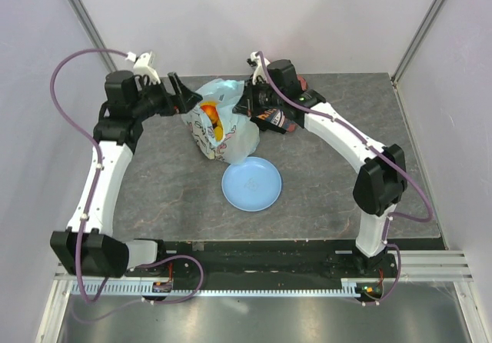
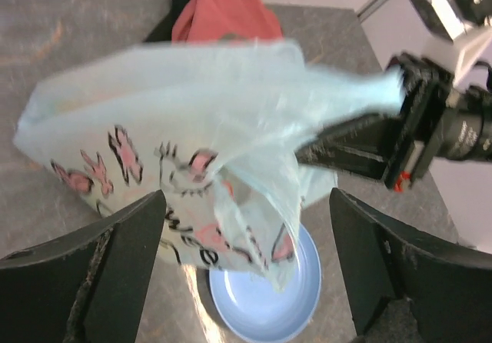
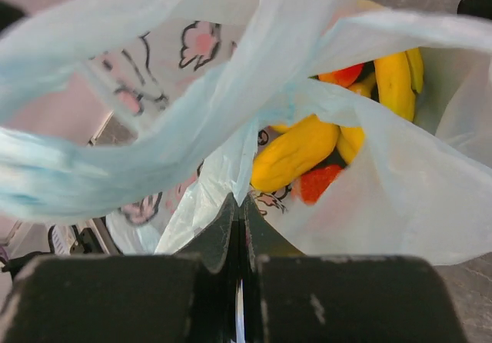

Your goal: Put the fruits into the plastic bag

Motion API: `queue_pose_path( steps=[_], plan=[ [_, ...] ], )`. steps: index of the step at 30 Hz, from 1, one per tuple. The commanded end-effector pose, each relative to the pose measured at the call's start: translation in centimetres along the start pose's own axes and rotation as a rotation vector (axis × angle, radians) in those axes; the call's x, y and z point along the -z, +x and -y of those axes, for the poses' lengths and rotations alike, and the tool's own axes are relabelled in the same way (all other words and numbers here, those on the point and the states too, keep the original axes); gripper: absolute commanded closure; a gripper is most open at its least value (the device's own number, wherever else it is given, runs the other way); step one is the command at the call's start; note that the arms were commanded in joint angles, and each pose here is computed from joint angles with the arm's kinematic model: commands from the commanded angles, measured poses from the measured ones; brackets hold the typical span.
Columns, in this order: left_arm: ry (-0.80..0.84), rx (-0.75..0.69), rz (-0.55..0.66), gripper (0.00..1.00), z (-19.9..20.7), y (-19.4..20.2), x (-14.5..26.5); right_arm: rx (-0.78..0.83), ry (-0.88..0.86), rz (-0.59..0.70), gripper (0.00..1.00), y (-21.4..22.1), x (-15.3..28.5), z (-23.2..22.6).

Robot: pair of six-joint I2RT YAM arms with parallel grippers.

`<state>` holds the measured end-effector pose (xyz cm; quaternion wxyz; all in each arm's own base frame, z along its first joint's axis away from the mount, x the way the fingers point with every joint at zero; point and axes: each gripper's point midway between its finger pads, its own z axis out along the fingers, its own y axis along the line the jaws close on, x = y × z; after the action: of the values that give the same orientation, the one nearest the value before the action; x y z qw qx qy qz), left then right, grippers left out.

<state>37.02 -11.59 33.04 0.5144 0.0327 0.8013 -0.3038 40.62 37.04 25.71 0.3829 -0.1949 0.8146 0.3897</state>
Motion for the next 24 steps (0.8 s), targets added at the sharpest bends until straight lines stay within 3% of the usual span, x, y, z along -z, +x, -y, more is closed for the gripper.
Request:
queue_pose_path(
  steps=[1,5,10,15,20,24],
  plan=[
    [0.091,-0.244,0.052,0.04,3.1,-3.7,-3.4,0.083,-0.075,0.091,1.0,-3.1,3.6,-3.0],
    [0.156,-0.426,0.095,0.02,6.0,-5.2,-5.0,0.059,-0.081,0.076,1.0,-2.8,3.4,-2.6],
    [0.227,-0.509,0.105,0.01,7.6,-5.1,-6.5,0.028,-0.091,0.073,1.0,-3.2,3.2,-2.0],
    [0.085,-0.561,0.103,0.01,5.7,-5.1,-9.3,0.017,-0.128,0.059,1.0,-3.4,3.2,-1.9],
    [-0.041,-0.694,0.182,0.01,6.0,-6.9,-9.7,0.003,-0.13,0.047,1.0,-3.2,3.2,-1.4],
    [-0.137,-0.684,0.234,0.01,5.1,-8.0,-9.8,-0.009,-0.13,0.043,1.0,-3.2,3.0,-1.1]
  ],
)
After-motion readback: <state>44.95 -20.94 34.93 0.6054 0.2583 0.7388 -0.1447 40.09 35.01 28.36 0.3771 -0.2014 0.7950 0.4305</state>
